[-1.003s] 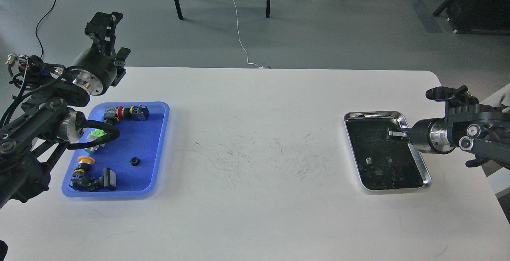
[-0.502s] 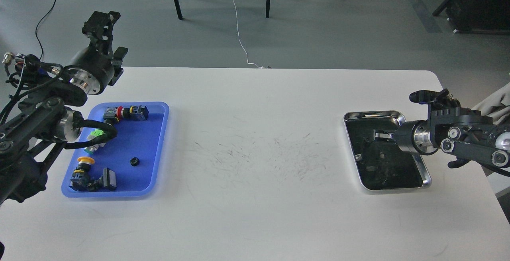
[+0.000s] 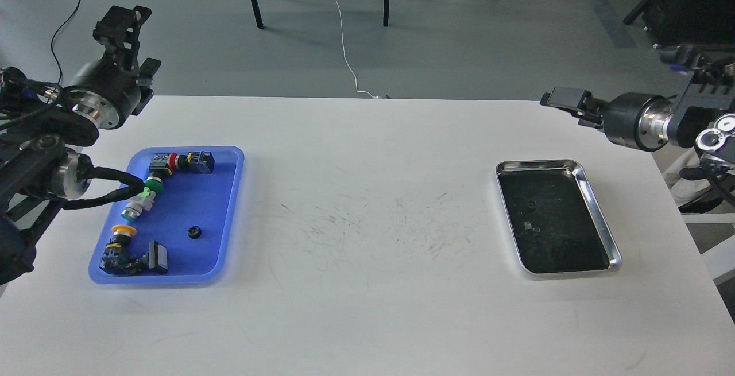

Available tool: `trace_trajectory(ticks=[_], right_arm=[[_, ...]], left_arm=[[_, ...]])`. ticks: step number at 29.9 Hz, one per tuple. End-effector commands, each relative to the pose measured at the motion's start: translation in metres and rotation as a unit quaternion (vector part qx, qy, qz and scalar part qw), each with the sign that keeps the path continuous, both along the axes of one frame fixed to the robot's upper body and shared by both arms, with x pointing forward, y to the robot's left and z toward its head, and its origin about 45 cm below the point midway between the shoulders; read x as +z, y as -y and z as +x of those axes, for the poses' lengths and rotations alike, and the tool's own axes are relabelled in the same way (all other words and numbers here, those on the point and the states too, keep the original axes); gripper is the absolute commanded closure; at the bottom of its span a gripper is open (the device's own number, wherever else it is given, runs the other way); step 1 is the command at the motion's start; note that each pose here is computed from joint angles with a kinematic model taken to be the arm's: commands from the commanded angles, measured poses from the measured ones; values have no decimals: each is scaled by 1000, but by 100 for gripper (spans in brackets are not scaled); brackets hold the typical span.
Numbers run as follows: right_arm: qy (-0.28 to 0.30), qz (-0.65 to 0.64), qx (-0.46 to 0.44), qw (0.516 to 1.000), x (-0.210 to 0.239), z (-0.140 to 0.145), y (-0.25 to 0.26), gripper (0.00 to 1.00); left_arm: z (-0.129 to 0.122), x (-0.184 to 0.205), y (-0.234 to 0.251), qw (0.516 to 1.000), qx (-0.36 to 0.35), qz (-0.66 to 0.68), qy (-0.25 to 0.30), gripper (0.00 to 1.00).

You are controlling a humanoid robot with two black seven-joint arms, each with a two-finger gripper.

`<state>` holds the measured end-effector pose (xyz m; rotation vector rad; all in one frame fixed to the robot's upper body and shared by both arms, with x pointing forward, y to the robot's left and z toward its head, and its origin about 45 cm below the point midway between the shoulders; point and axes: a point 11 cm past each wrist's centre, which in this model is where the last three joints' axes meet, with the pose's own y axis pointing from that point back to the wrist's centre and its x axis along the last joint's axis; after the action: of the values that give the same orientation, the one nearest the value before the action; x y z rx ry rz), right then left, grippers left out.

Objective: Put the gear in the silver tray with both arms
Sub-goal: 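Withdraw the right arm away from the silver tray, then reach the left gripper into the blue tray and grasp another black gear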

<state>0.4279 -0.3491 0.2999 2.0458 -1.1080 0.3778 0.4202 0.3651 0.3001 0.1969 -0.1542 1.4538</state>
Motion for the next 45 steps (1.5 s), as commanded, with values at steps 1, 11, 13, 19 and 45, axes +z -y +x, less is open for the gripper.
trace_trajectory(ticks=[1, 11, 13, 19, 45], right_arm=[[22, 129, -52, 990, 39, 8, 4, 3], [-1, 470, -192, 862, 64, 18, 45, 4], [-6, 524, -209, 826, 54, 16, 61, 4], [-18, 636, -223, 738, 8, -3, 85, 4], [-70, 659, -297, 687, -110, -43, 74, 2]], left_arm=[[-16, 14, -11, 999, -14, 40, 3, 1], [-79, 66, -31, 975, -130, 181, -7, 1], [-87, 76, -30, 968, -150, 201, -11, 1], [-103, 65, -39, 956, -169, 233, -56, 1], [-130, -118, -11, 683, -360, 635, -13, 2]])
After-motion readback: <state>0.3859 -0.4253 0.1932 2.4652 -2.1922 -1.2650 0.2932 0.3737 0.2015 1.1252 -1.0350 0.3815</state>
